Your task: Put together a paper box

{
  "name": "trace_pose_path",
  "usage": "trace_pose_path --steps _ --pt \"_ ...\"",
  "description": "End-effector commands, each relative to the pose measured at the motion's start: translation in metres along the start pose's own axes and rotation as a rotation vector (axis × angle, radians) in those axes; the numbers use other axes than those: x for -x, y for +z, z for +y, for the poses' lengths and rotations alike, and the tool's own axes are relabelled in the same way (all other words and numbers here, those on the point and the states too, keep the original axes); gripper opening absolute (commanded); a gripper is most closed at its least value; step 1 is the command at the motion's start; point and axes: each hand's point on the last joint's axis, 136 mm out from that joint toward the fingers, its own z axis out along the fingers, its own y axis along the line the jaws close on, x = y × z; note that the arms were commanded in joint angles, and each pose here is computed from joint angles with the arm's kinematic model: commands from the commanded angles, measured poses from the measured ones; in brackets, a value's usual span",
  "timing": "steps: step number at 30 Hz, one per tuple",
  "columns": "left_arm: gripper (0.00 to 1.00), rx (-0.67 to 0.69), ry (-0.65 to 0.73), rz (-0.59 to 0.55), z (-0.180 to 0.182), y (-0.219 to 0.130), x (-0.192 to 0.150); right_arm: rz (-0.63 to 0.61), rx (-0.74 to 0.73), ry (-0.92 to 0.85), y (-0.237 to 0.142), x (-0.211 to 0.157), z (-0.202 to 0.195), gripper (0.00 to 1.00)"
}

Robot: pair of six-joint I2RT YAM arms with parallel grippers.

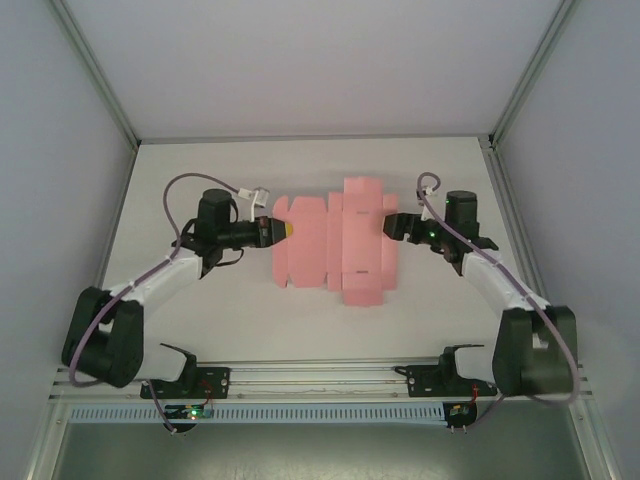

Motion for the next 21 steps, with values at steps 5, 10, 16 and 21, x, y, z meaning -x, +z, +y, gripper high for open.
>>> trace_pose_path --steps 5,10,16,21 --pt "0.00 -0.141 0.087 -0.124 -0.061 -0.029 0.016 0.026 0.406 -0.098 -0.019 -0.017 0.054 0.73" --pt "0.00 -0.060 0.105 -0.196 -0.063 -0.046 0.017 0.039 0.497 -0.129 -0.026 -0.020 0.068 0.52" --pt "0.00 0.041 0.110 -0.265 -0.053 -0.060 0.016 0.023 0.517 -0.180 -0.031 -0.020 0.074 0.10" --pt "0.22 0.145 0.073 -0.264 -0.032 -0.061 0.011 -0.012 0.519 -0.278 -0.028 -0.011 0.083 0.00"
